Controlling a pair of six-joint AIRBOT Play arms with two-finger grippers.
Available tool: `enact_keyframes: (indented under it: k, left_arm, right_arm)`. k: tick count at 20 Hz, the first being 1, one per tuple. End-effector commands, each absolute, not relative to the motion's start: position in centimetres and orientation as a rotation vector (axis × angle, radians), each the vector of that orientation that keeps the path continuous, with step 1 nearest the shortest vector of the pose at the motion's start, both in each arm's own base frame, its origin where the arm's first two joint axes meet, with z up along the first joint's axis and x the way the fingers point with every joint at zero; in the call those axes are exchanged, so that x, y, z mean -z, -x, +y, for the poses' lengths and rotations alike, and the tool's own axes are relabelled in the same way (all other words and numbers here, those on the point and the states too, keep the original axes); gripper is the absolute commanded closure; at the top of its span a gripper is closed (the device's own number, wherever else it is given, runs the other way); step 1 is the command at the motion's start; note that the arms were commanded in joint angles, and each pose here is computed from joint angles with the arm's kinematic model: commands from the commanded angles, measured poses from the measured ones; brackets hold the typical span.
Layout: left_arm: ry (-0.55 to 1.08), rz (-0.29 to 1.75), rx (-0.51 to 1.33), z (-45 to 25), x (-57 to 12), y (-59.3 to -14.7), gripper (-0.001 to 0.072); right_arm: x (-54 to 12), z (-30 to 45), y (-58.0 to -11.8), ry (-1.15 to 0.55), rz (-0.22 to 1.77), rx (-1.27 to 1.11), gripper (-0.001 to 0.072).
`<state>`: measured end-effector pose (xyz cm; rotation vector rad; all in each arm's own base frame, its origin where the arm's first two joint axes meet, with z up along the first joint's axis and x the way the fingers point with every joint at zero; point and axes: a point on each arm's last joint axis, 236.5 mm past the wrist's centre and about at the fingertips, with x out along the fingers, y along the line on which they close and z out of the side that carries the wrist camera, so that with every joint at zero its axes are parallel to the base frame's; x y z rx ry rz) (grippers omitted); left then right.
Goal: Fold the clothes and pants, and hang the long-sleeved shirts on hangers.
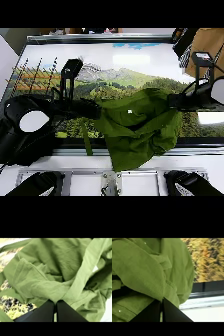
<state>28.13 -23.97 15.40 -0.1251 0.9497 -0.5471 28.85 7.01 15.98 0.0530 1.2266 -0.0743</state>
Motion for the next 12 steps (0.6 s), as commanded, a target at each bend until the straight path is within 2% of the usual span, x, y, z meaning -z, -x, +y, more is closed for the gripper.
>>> enact_keyframes:
  k: [1, 7, 12]
  left_arm:
    - [0.246, 0.999, 0.496, -23.0, -12.9, -28.8, 0.0694]
    - [0.187, 1.115, 0.489, -23.7, -8.4, -29.0, 0.0694]
    - [0.149, 1.138, 0.501, -23.8, -7.3, -29.0, 0.0692]
  right_arm:
    - [-14.5, 7.7, -29.7, -0.101, 1.292, -0.002, 0.0701]
    - [-12.3, 7.8, -28.5, -0.118, 1.373, -0.012, 0.0700]
    - [-12.3, 7.8, -28.4, -0.119, 1.377, -0.015, 0.0700]
